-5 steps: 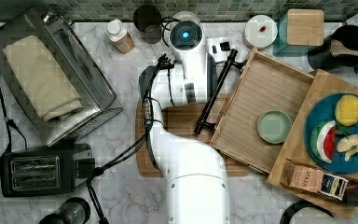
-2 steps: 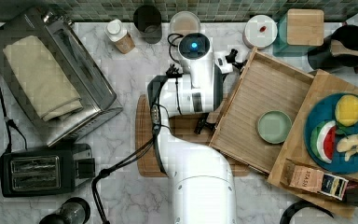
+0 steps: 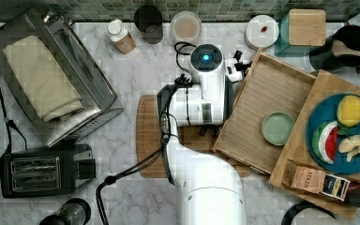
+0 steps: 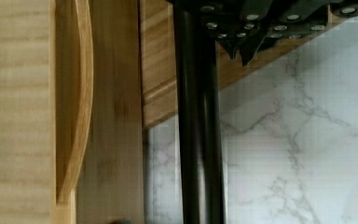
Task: Close the drawer.
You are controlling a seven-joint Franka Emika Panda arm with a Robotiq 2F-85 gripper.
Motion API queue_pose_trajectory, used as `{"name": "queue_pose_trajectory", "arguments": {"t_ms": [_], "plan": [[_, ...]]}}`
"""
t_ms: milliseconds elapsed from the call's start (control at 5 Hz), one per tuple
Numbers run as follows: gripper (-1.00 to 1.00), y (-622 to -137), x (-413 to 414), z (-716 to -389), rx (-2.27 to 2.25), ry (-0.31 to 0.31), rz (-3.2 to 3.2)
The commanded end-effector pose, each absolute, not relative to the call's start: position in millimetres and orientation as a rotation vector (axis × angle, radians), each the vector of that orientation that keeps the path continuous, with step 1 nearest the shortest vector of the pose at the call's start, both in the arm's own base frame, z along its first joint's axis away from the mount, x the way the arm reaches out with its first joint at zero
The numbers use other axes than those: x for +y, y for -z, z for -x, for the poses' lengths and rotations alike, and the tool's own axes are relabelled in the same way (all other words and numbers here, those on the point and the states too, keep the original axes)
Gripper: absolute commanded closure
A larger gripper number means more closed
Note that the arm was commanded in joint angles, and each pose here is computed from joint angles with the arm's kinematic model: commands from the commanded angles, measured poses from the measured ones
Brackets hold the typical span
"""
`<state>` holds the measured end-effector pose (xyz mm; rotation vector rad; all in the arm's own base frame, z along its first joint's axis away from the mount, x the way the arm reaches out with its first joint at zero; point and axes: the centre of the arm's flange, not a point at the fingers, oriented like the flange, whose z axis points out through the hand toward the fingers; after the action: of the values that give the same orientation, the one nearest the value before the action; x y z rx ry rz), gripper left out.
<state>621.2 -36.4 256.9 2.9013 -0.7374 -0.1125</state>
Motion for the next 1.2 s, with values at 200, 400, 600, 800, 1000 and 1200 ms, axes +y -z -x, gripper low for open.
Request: {"name": "queue_pose_trajectory", "arguments": {"t_ms": [200,400,600,800,1000,1200], "plan": [[1.00,-310,-147,-582,-0.826,-0.059,-2.847],[1.00,-303,-184,-562,-0.789,-0.043,-2.886],[1.00,-301,-215,-544,-0.788,-0.068,-2.880],[1.00,-304,-259,-520,-0.761,-0.090,-2.873],[1.00,-313,-302,-501,-0.713,-0.068,-2.886],[1.00,-300,-344,-483,-0.647,-0.155,-2.921]]}}
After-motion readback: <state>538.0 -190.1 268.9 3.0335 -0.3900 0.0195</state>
